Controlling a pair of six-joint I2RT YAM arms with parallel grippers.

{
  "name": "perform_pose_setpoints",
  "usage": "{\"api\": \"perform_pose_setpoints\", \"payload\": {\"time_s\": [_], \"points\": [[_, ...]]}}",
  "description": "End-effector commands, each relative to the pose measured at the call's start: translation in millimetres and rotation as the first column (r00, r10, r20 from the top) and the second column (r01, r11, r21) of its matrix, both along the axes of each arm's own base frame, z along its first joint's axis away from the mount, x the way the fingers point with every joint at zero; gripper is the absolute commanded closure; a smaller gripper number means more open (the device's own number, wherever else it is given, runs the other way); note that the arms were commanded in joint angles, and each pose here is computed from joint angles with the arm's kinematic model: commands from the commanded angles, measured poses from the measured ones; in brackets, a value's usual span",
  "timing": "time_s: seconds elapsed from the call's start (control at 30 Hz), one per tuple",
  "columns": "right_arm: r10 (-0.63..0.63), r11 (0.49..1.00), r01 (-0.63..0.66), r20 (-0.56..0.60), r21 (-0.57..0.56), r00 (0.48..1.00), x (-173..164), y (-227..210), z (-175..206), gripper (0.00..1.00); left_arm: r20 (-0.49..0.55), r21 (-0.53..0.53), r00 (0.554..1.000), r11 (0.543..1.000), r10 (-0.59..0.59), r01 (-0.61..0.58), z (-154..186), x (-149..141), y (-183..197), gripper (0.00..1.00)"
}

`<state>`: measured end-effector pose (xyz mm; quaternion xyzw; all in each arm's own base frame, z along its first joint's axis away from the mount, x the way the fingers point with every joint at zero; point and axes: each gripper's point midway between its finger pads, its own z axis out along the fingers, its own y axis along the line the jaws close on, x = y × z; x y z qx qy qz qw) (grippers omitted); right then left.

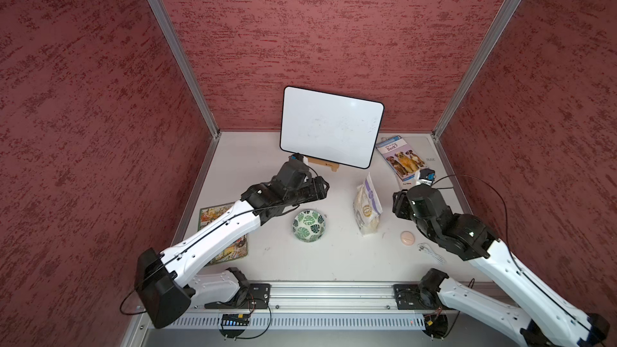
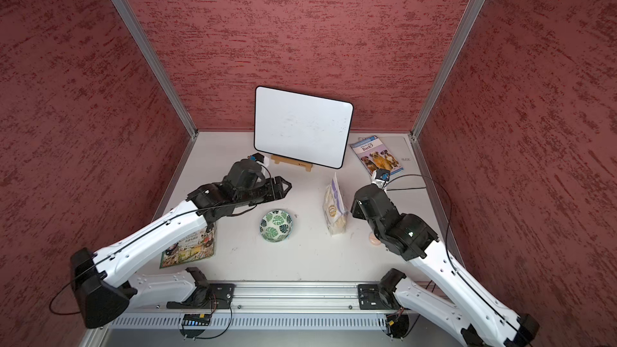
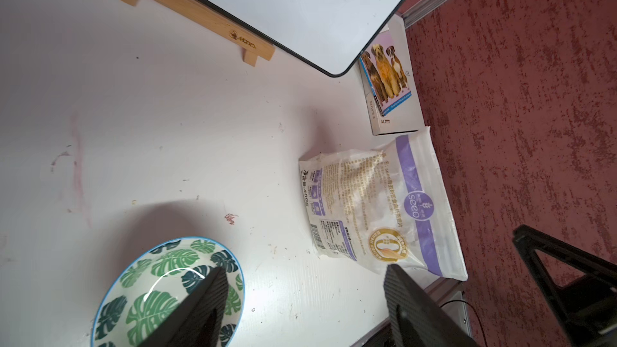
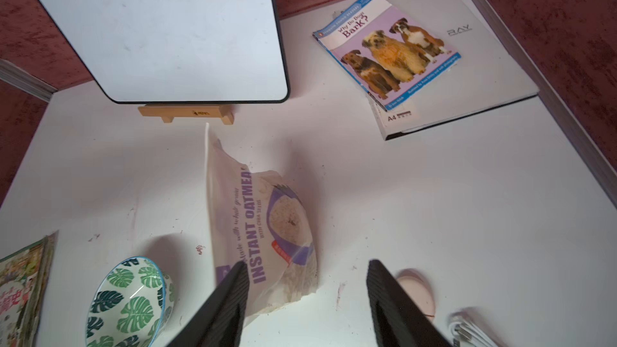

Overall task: Pour the oats into the breakfast bowl
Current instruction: Open the oats bag at the center of the board.

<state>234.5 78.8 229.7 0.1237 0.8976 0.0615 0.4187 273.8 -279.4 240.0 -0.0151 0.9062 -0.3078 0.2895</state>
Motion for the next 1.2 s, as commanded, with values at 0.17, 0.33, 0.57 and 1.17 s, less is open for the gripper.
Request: {"api": "perform_pose_setpoints", "payload": {"time_s": [0.17,0.33,0.57,1.17], "points": [[-0.043,0.988,0.054,-0.08,0.143,0.996,9.9,-8.4,-43.6,0.42,0.084,0.184,0.995,0.982,-0.054,0.038,10.8,12.4,-78.9,0.36],[-0.03,0.975,0.047,-0.082,0.219,0.996,9.1,-5.6,-53.8,0.42,0.059,0.231,0.995,0.97,-0.086,0.07,1.0,15.2,-116.9,0.35],[-0.01,0.962,0.026,-0.06,0.273,0.998,2.7,-1.5,-56.9,0.42,0.013,0.226,0.996,0.971,-0.087,0.081,-14.6,17.8,-139.8,0.4],[0.091,0.931,-0.066,-0.052,0.359,0.995,-1.5,20.3,-54.2,0.42,-0.085,0.097,0.996,0.995,-0.02,0.028,-21.3,9.5,-149.4,0.71]]}}
